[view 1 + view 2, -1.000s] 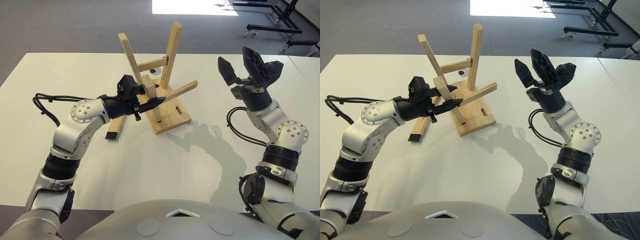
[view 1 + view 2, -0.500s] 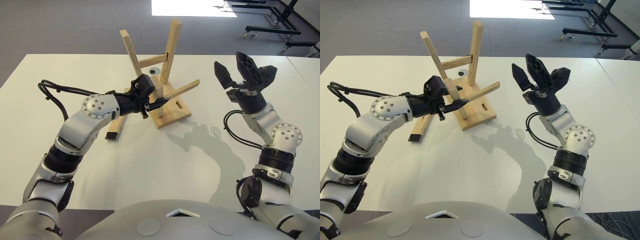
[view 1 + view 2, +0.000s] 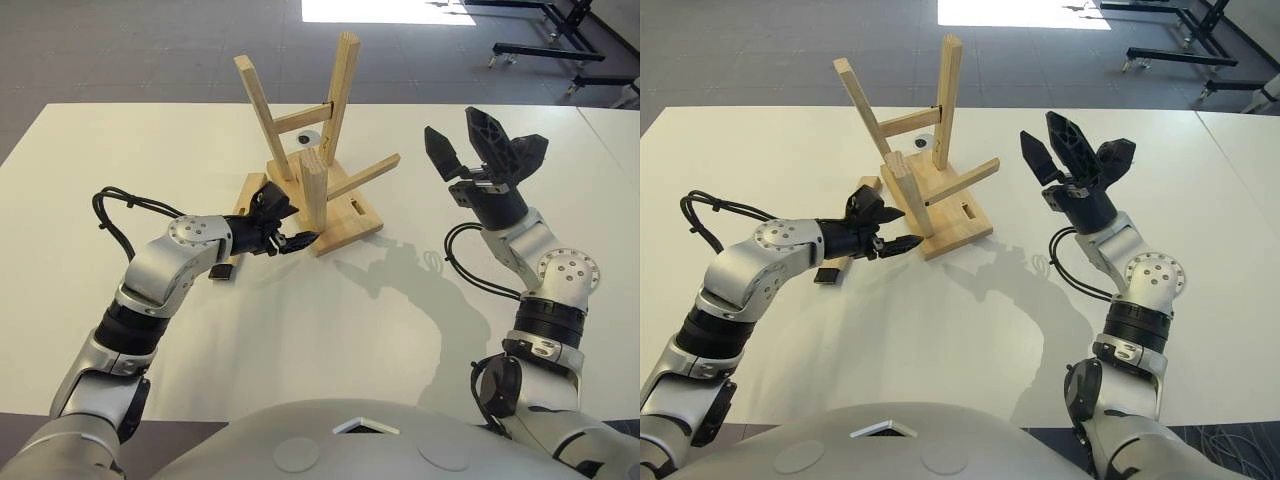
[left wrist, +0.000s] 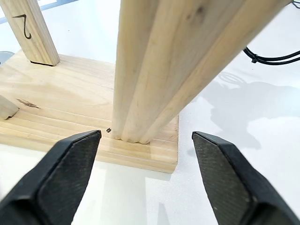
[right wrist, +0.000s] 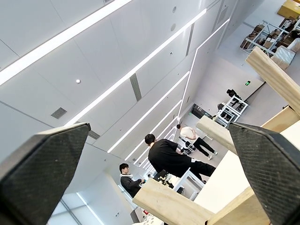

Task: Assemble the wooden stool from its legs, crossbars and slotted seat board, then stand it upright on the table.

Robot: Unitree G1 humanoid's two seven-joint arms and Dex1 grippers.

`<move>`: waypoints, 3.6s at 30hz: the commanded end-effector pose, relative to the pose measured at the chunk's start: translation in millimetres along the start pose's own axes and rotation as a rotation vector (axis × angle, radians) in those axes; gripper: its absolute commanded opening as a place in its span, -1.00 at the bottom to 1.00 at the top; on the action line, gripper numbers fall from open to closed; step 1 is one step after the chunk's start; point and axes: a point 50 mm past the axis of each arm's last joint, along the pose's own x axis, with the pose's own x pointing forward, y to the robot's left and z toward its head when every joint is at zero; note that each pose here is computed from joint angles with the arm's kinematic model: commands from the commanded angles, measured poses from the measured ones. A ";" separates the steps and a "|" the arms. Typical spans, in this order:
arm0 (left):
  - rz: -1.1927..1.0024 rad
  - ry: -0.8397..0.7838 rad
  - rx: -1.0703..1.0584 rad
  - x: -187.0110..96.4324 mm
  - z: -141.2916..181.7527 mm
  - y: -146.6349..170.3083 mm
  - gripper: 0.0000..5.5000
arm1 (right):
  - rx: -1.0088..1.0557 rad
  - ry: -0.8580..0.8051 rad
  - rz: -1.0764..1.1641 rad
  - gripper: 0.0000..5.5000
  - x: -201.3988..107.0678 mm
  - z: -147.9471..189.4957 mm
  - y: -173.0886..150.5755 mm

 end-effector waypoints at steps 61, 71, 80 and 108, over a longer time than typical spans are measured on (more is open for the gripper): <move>0.950 0.123 -0.480 -66.4 -57.7 49.4 -0.25 | -0.088 -0.111 -0.055 0.96 -13.2 16.5 -1.9; 0.880 -0.703 0.166 -217.3 154.8 64.8 -0.25 | -0.256 -0.111 -0.071 0.96 16.1 71.1 23.9; -0.108 -0.966 -0.048 -144.4 197.1 21.4 -0.25 | -0.437 0.169 0.282 0.96 146.4 66.1 119.0; -0.402 -0.654 -0.148 -70.8 155.0 -1.9 -0.25 | -0.148 0.334 0.456 0.96 202.0 24.0 132.2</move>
